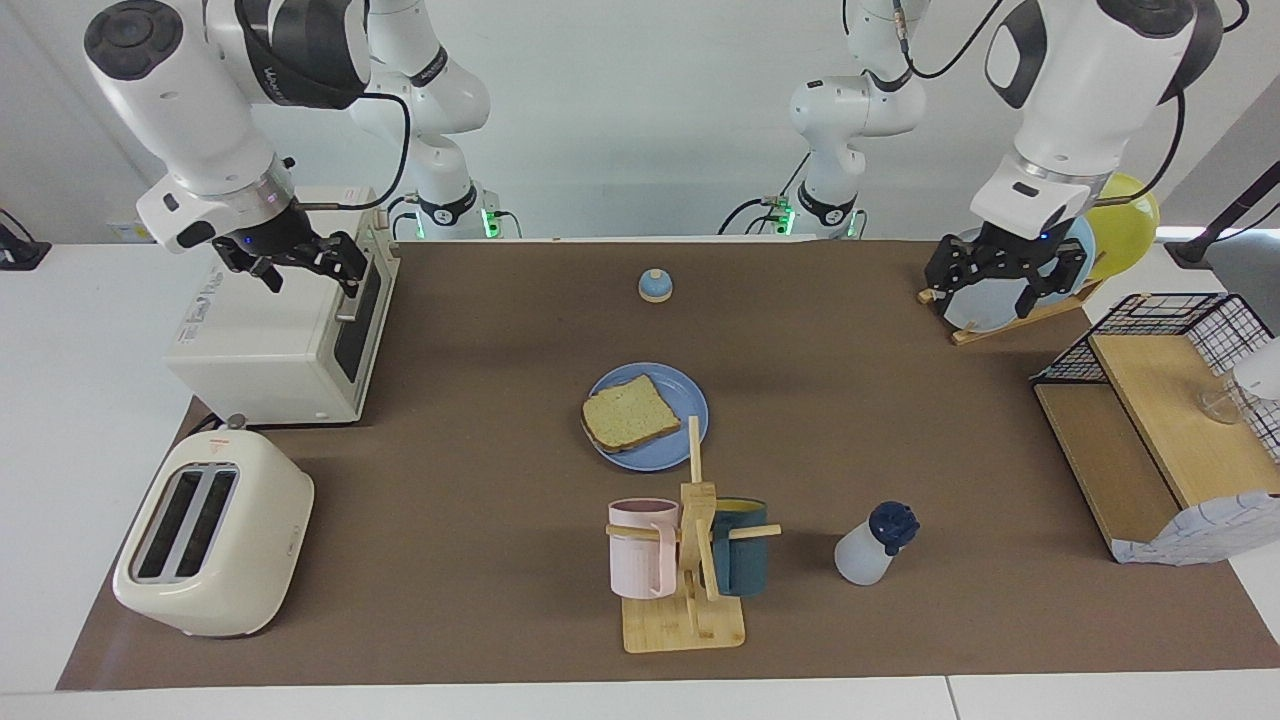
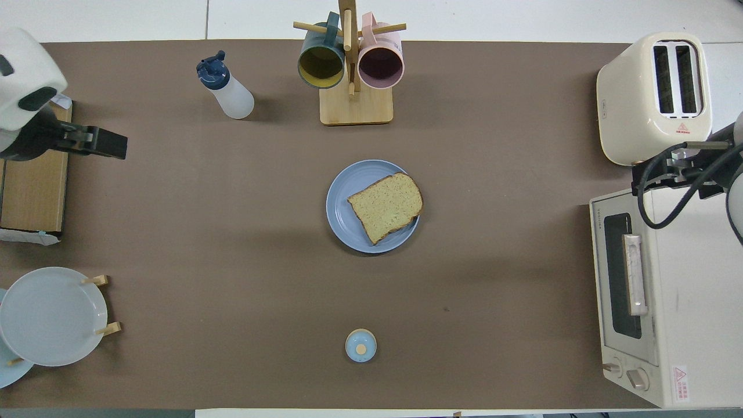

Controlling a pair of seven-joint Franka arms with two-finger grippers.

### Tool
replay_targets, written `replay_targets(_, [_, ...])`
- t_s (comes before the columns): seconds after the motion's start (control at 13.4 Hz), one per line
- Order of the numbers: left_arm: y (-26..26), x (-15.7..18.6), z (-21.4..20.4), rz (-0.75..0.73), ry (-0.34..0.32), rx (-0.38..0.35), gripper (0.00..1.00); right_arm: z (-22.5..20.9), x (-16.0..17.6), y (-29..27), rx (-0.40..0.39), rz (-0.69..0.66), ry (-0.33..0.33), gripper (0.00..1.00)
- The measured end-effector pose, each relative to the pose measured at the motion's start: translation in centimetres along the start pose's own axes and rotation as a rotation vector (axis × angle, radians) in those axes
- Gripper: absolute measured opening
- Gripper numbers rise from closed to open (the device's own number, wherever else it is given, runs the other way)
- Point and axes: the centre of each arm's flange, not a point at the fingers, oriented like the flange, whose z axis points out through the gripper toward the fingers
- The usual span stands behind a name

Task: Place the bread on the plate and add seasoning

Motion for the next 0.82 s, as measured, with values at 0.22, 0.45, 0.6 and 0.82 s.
replay_targets(0.22, [-0.1, -1.0, 0.0, 0.010, -0.026, -0.002, 1.00, 0.0, 0.0, 0.0, 0.000, 0.000, 0.000, 1.00])
replay_targets(0.45, [0.2, -1.4, 0.4, 0.014, -0.037, -0.002, 1.00, 0.0, 0.0, 0.0, 0.000, 0.000, 0.000, 1.00])
replay_targets(0.6, [-0.9, -1.7, 0.3, -0.009, -0.036, -0.001, 1.00, 0.0, 0.0, 0.0, 0.000, 0.000, 0.000, 1.00])
replay_targets(0.82, [-2.5, -2.7, 0.0, -0.057, -0.076, -0.006, 1.00, 0.0, 0.0, 0.0, 0.000, 0.000, 0.000, 1.00])
